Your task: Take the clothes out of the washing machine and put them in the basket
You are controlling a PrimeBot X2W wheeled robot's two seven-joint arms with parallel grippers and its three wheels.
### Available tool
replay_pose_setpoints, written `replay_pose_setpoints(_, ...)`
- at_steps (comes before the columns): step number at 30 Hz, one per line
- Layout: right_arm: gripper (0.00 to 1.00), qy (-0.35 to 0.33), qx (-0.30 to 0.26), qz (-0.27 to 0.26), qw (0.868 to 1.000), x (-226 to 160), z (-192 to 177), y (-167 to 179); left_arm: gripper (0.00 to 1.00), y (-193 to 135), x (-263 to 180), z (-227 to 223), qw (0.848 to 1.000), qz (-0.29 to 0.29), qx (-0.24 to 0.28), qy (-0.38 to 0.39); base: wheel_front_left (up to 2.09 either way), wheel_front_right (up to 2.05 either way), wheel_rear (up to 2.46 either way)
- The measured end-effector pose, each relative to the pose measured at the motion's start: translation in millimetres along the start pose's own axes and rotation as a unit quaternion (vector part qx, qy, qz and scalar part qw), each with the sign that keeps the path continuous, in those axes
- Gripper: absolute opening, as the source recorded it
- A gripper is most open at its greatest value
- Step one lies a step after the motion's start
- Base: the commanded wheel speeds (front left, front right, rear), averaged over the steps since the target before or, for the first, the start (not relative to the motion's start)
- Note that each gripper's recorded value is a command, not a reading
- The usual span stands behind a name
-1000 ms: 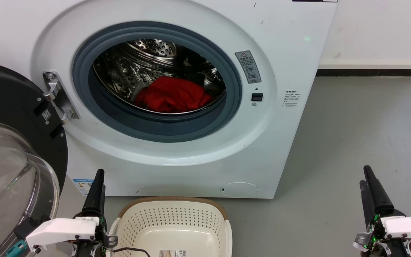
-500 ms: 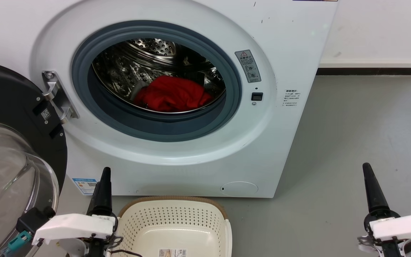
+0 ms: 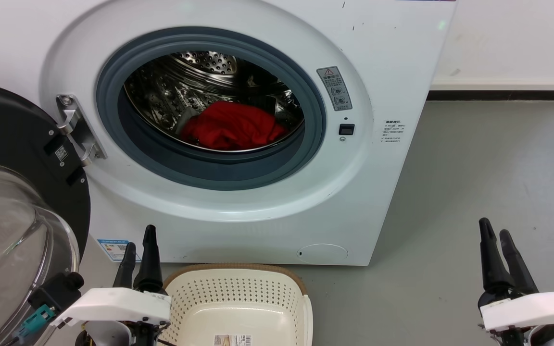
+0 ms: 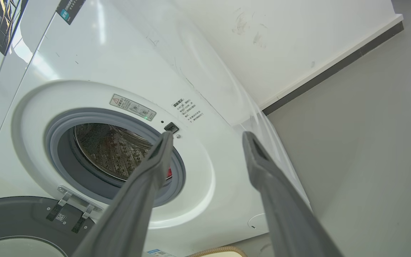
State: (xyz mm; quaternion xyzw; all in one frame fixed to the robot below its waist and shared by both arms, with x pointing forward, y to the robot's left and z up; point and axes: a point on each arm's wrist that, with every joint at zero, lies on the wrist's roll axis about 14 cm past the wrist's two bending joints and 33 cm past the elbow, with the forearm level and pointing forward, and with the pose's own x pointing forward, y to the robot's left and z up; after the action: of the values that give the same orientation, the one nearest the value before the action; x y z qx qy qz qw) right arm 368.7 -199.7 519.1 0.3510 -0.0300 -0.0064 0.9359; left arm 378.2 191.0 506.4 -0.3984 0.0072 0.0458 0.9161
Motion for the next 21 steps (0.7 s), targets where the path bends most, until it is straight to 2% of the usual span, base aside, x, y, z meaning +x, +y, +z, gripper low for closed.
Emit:
replay_pose_setpoints(9, 1.0, -0.004, -0.077, 0.018, 0.997, -2, 0, 10, 1.0, -3, -2, -1, 0.997, -0.001, 0.072, -0.009, 0.0, 0.0, 0.0)
replay_pose_setpoints(21, 1.0, -0.013, -0.159, 0.035, 0.987, -5, 2, 17, 1.0, -8, -4, 1, 0.989, -0.006, 0.143, -0.026, 0.0, 0.0, 0.0)
